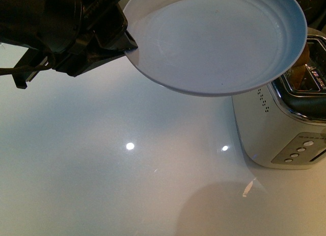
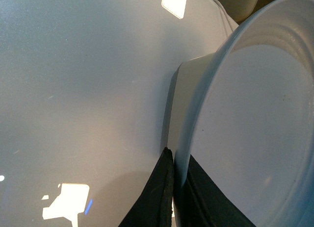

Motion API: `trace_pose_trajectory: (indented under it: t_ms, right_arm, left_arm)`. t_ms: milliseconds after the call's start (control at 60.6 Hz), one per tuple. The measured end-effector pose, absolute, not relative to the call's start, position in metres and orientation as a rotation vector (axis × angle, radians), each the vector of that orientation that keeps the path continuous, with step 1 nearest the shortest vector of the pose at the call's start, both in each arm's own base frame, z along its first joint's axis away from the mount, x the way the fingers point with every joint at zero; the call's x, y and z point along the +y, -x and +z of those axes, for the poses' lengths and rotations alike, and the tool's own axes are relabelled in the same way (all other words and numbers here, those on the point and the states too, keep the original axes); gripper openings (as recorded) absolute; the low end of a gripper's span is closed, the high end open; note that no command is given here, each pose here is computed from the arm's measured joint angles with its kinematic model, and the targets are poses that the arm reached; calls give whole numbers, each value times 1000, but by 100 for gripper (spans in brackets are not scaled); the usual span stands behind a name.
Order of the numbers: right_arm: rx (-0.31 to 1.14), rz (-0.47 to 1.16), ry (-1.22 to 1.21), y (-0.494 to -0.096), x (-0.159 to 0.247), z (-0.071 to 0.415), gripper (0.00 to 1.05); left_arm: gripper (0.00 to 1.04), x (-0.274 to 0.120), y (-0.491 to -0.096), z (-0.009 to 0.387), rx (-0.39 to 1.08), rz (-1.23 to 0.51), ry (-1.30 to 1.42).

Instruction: Left arm holds plate, right arm toasts bread

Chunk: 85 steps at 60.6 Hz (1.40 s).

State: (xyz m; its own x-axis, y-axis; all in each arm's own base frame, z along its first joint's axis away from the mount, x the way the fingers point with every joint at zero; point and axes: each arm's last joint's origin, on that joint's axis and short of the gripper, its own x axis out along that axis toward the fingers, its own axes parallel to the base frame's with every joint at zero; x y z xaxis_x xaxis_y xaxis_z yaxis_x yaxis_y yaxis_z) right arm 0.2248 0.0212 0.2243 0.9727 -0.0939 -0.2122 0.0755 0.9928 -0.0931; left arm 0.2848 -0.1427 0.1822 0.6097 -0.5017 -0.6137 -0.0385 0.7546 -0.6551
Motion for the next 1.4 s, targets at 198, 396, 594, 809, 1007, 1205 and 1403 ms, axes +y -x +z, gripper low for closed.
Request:
trace_pose_trajectory:
  t_ms: [198,396,594,809,1007,1205,1403]
  right_arm:
    - [47,3,26,-215,18,215,78]
    - [10,24,13,-185,6,196,36]
    - [10,2,12,-166,0,186,2]
    - [11,2,8,-152,0,179,2]
    - [8,2,7,-141,0,175,2]
    - [-4,2,7,-134,0,169,2]
    - [-15,1,7,-126,0,172,2]
  left_arm:
    - [3,-143,-285,182,888,-294,681]
    - [3,-143,-285,182,888,-293,682]
    - [3,-143,-285,182,887,-292,681]
    - [3,-143,-285,182,887,-293,682]
    - [3,-143,-285,182,887,-293,682]
    - [3,-143,-285,183,887,-293,682]
    - [3,-143,-285,183,886,-294,682]
